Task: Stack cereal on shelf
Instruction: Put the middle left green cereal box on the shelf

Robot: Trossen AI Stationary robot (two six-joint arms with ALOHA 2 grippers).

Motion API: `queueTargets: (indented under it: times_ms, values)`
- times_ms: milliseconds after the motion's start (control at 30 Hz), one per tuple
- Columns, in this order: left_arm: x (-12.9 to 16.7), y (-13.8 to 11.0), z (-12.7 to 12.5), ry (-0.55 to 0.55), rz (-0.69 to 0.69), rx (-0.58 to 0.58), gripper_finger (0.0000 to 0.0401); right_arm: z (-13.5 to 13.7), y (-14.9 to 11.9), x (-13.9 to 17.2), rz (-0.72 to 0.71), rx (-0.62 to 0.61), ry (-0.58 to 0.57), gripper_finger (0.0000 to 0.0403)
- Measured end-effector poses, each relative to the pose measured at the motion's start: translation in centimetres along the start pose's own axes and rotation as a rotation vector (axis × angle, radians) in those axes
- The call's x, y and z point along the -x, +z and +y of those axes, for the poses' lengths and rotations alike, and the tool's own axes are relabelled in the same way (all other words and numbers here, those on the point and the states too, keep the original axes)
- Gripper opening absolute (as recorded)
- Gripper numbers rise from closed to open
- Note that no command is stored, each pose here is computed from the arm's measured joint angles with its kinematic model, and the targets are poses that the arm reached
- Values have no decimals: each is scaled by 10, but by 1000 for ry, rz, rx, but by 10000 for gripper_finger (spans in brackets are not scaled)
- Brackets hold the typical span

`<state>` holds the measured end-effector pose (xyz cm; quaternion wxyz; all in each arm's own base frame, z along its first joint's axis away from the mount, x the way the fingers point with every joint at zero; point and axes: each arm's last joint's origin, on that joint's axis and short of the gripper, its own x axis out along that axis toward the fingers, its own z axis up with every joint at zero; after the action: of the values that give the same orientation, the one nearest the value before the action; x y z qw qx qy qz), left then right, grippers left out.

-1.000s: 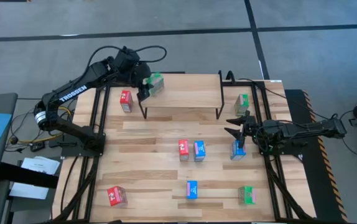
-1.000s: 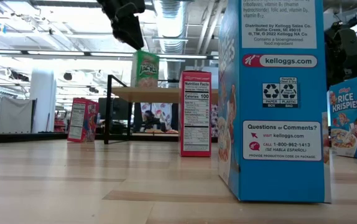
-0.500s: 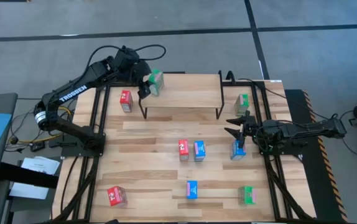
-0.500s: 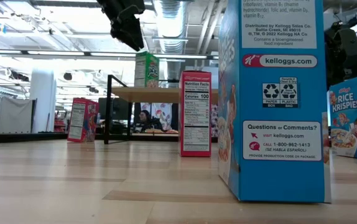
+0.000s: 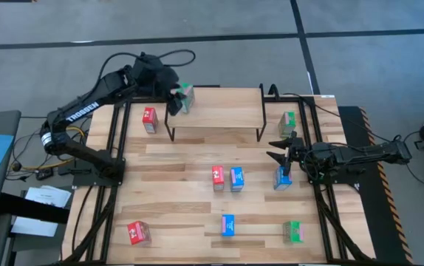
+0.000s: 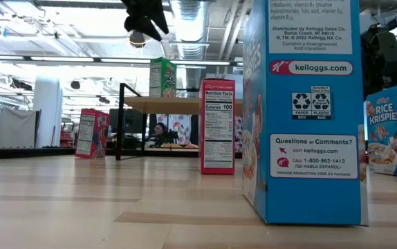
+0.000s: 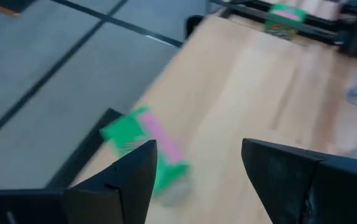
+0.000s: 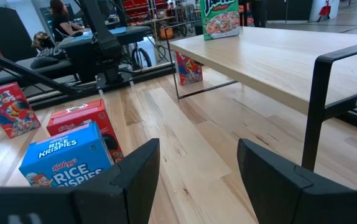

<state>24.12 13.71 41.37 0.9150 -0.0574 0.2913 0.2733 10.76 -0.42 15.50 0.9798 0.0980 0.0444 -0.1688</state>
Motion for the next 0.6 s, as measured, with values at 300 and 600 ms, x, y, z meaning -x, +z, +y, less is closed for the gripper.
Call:
queueTargets:
  times_ms: [300,600]
  values:
    - [-9,-14,-28,61,47,-7,223,0,0,0,0,0,0,240]
    - [-35,-34,-30,87,45,20,223,0,0,0,-1,0,0,240]
